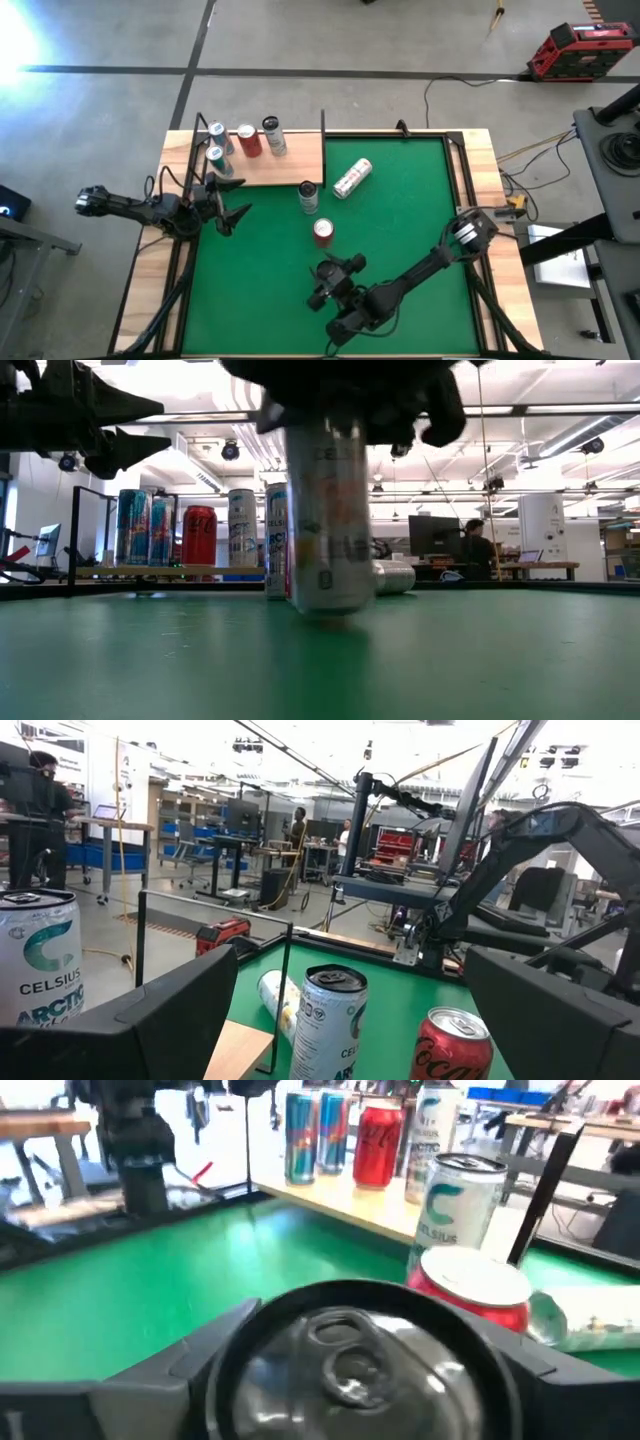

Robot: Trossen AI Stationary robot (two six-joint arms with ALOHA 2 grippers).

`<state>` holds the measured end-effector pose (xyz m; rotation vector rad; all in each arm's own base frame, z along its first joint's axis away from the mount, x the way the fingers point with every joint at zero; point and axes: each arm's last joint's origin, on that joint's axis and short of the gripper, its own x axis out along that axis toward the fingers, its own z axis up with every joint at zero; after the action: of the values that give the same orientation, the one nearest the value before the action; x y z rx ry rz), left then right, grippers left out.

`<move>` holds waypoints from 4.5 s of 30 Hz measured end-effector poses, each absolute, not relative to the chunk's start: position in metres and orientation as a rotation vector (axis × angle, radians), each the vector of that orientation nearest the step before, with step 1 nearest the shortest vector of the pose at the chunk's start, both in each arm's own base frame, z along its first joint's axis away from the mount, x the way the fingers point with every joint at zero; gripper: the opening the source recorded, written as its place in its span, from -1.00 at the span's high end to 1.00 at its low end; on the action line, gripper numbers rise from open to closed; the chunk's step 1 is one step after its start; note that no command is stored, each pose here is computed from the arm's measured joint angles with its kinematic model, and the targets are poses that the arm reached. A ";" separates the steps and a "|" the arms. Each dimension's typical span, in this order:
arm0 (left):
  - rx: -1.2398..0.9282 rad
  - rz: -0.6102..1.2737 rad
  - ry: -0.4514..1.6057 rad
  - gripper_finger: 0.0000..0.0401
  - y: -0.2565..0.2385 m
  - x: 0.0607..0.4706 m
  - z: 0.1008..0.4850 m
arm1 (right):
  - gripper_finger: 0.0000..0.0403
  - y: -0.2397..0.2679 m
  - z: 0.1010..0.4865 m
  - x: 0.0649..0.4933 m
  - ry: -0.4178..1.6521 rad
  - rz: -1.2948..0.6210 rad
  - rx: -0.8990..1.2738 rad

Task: Place canned beverage on shelf
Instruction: Move the white yellow soda can to the center, then adjust the white yellow soda can on the table

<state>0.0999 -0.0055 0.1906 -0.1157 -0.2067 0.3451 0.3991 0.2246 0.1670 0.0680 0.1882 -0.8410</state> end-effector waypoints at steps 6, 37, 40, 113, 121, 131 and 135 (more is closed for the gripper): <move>-0.111 0.345 -0.194 -0.87 -0.006 0.101 0.189 | -0.16 0.231 0.166 0.416 0.147 -0.870 0.077; -0.099 0.346 -0.166 -0.87 -0.006 0.103 0.187 | -0.65 0.228 0.185 0.399 0.082 -0.934 0.037; -0.099 0.346 -0.166 -0.87 -0.006 0.103 0.187 | -0.79 0.232 0.195 0.394 0.071 -0.920 0.051; -0.095 0.346 -0.156 -0.87 -0.006 0.104 0.186 | -0.93 -0.203 0.218 0.345 0.363 -1.852 2.050; -0.095 0.346 -0.156 -0.87 -0.006 0.104 0.186 | -0.93 -0.226 0.202 0.338 0.426 -1.843 2.026; -0.095 0.346 -0.156 -0.87 -0.006 0.104 0.186 | -0.93 -0.232 0.178 0.341 0.579 -1.819 2.026; -0.095 0.346 -0.156 -0.87 -0.006 0.104 0.186 | -0.93 -0.234 0.163 0.344 0.630 -1.835 2.014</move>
<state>0.1035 -0.0062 0.1861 -0.0953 -0.1560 0.3464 0.3436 -0.2335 0.1629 2.0136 0.6304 -1.8354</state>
